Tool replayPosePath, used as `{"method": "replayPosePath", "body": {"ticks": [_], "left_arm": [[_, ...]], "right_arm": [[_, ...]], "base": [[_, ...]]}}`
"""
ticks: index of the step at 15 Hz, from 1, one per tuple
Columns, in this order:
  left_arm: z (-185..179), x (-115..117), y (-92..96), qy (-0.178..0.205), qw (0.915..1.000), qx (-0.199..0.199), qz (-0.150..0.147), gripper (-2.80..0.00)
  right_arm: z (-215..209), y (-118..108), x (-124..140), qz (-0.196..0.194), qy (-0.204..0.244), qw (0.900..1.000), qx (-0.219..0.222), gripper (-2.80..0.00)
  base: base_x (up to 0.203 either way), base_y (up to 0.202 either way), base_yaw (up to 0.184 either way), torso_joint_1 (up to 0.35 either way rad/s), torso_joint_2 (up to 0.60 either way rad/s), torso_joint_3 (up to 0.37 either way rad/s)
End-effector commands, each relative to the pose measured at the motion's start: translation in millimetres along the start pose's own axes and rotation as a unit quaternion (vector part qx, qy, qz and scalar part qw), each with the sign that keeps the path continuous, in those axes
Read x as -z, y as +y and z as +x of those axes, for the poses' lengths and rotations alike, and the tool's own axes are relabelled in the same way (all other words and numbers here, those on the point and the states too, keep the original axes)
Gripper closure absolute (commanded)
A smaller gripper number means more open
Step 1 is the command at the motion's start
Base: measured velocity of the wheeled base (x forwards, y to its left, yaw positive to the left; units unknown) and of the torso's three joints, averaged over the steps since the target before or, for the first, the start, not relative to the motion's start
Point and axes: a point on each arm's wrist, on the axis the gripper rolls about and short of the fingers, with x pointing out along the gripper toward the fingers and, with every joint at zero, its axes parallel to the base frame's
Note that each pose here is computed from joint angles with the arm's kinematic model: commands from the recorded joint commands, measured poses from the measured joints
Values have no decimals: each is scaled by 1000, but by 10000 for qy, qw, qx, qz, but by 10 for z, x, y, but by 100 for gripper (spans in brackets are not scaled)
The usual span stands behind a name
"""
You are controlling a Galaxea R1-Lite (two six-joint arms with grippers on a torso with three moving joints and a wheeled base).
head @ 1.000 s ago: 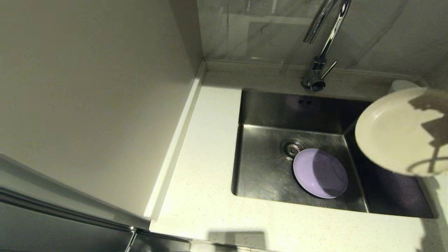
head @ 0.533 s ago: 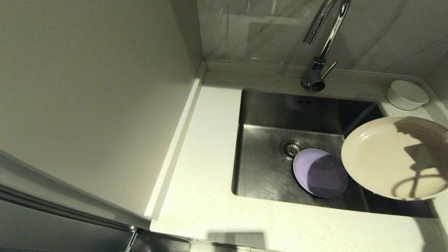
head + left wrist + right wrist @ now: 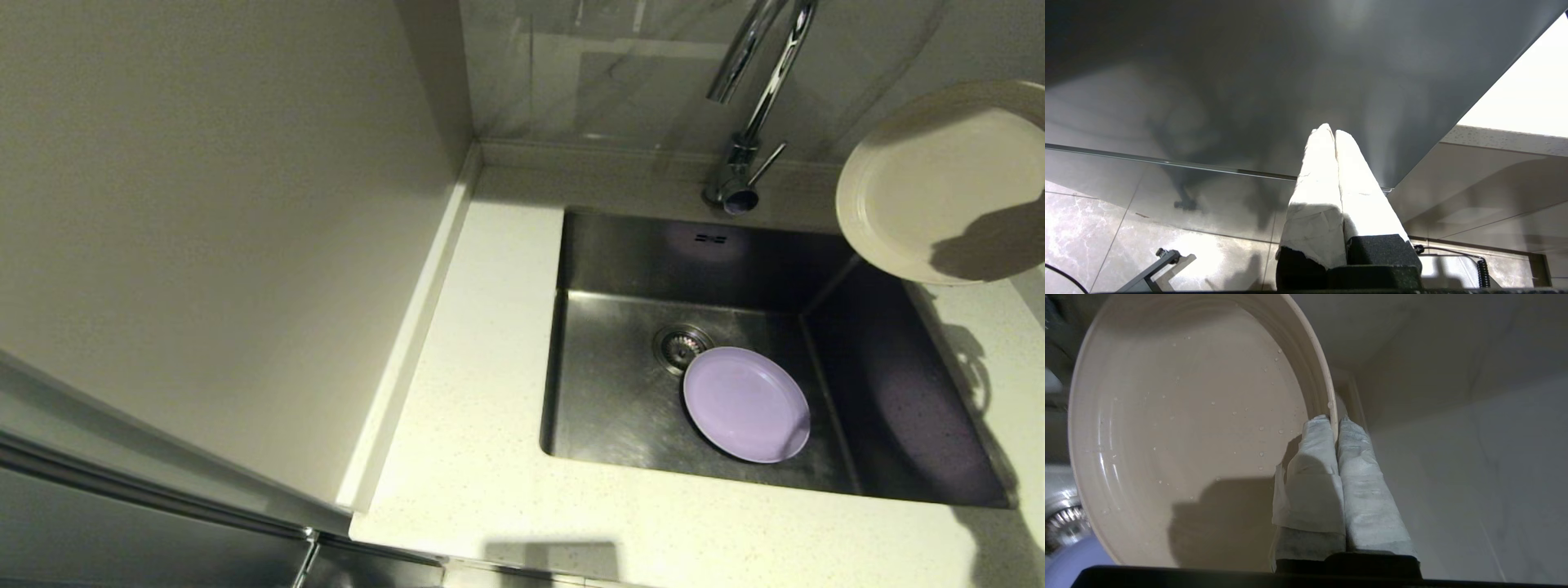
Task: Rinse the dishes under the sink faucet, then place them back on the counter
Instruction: Put a plate back to the table from the sink
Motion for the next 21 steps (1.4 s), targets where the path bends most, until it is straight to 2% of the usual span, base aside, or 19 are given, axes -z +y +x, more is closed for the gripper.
{"method": "replayPosePath", "body": {"ticks": [1, 3, 5, 8, 10, 12, 15, 17, 18, 21], "left_arm": [[-1, 0, 0, -9, 10000, -2, -3, 0], [-1, 0, 0, -9, 10000, -2, -3, 0], [-1, 0, 0, -9, 10000, -2, -3, 0], [-1, 0, 0, -9, 10000, -2, -3, 0], [-1, 0, 0, -9, 10000, -2, -3, 0], [-1, 0, 0, -9, 10000, -2, -3, 0], [-1, 0, 0, -9, 10000, -2, -3, 0], [-1, 0, 0, -9, 10000, -2, -3, 0], [-1, 0, 0, -9, 10000, -2, -3, 0], [-1, 0, 0, -9, 10000, -2, -3, 0]], "right_arm": [[4, -22, 136, -87, 226, 9997, 94, 0], [-13, -17, 304, -288, 665, 9972, 156, 0], [-37, -54, 478, -543, 1584, 9858, 107, 0], [-75, -90, 719, -871, 3075, 9475, 49, 0], [28, -92, 847, -857, 3382, 9368, 273, 0], [112, -122, 915, -723, 3493, 9333, 421, 0], [248, -172, 965, -696, 3562, 9302, 540, 0], [298, -271, 1028, -687, 3679, 9247, 701, 0], [288, -328, 1072, -699, 3777, 9200, 782, 0], [206, -504, 1329, -937, 4262, 8950, 928, 0]], "base": [[0, 0, 0, 0, 0, 0], [0, 0, 0, 0, 0, 0], [0, 0, 0, 0, 0, 0], [0, 0, 0, 0, 0, 0], [0, 0, 0, 0, 0, 0], [0, 0, 0, 0, 0, 0], [0, 0, 0, 0, 0, 0], [0, 0, 0, 0, 0, 0], [0, 0, 0, 0, 0, 0], [0, 0, 0, 0, 0, 0]]}}
